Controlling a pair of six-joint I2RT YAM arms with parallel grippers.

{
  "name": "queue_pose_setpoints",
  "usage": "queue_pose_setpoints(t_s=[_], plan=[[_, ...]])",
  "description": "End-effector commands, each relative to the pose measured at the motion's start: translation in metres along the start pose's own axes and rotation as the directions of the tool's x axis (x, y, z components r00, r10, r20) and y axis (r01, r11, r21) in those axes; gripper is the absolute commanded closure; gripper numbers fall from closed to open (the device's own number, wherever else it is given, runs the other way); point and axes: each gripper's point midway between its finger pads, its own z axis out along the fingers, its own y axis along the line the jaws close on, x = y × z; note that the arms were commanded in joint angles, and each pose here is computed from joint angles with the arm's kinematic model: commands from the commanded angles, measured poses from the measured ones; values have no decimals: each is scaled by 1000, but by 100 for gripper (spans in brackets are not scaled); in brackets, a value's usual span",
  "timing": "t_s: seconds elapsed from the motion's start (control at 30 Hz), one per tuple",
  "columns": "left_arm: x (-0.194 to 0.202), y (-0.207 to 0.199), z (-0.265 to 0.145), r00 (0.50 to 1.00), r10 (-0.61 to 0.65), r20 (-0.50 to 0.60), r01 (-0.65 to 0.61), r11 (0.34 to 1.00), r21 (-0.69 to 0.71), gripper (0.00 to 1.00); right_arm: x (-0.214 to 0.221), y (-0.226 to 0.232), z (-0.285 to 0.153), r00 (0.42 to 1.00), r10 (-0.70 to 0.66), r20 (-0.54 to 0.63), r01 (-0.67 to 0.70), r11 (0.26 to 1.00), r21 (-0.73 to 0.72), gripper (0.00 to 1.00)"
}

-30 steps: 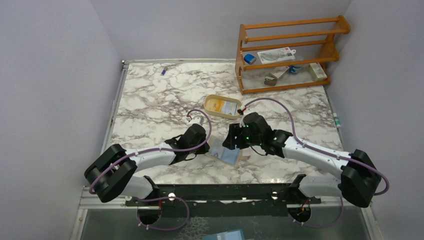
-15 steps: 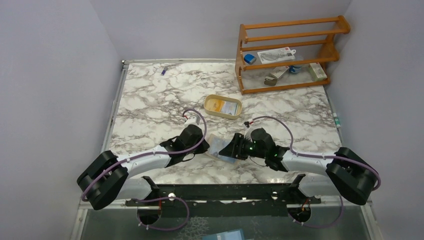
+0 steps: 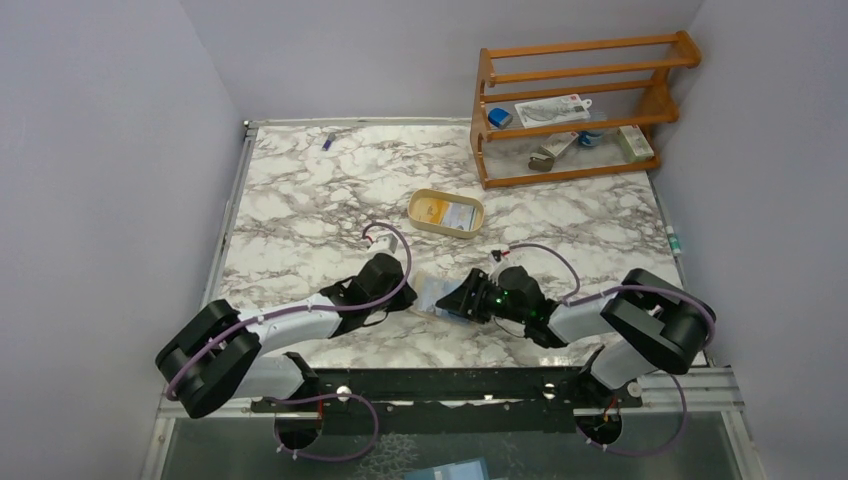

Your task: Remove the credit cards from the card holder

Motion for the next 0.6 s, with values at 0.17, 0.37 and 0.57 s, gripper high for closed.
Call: queue_pose_setpoints(t_s=[0.17,0.37,0.57], plan=[[23,28,7,999,-31,-23,30,998,-48,100,-14,18,20,999,-1,42,3,999,-46,43],[33,37,9,999,-37,-38,35,998,-59,100,-12,8,24,1000,1,27,-1,1000,11,43],[45,45,13,997,-55,-61,51,997,-59,100,-12,-10,30,1000,19,1,-19,987,159,43]])
